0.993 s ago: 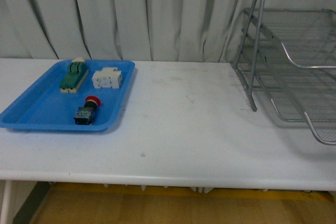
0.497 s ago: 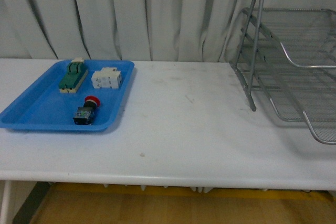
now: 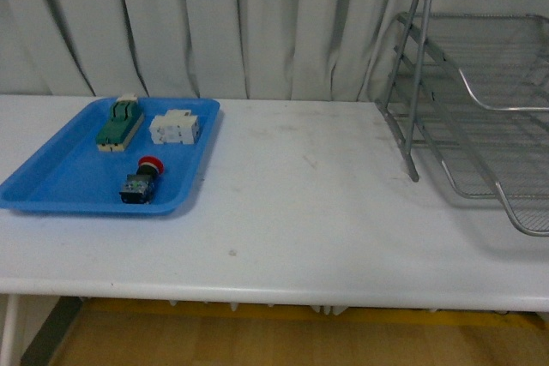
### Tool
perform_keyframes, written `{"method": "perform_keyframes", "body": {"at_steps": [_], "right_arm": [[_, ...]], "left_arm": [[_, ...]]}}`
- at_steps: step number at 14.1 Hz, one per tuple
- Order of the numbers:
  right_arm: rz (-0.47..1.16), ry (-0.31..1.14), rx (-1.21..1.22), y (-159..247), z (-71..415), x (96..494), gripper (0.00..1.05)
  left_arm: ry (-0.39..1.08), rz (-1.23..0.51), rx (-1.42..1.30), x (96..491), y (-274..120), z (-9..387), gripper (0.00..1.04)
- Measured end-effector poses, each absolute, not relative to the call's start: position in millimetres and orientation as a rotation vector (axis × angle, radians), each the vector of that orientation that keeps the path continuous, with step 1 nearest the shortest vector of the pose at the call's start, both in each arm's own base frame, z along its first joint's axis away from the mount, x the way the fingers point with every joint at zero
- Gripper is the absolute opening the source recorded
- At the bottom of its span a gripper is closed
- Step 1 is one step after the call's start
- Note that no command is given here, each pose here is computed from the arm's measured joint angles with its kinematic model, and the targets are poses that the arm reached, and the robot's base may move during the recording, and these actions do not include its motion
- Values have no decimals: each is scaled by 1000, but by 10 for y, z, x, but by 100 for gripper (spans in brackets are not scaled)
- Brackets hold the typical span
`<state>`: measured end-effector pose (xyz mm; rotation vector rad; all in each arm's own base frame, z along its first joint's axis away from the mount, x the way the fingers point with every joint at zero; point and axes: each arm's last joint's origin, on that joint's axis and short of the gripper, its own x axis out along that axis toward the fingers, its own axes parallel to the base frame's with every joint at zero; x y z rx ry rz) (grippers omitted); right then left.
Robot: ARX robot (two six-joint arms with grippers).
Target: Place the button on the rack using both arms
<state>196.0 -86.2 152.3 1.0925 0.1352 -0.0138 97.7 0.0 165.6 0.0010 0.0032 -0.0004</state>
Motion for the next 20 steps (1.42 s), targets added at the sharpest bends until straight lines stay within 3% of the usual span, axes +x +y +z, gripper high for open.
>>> {"method": "perform_keyframes", "body": {"at_steps": [3, 6, 7, 12, 20], "right_arm": [[-6, 48, 430, -594, 1818, 1657, 50], [11, -34, 87, -386, 1781, 1496, 19], [4, 37, 32, -252, 1581, 1467, 2], [12, 13, 6, -3, 1647, 1373, 2], [6, -14, 6, 5, 1705, 1159, 2]], "left_arm": [[3, 0, 1, 977, 0, 1657, 98], [3, 0, 1, 977, 0, 1657, 98], [3, 0, 1, 977, 0, 1656, 98], [3, 0, 1, 977, 0, 1656, 98], [3, 0, 1, 977, 0, 1657, 98]]}}
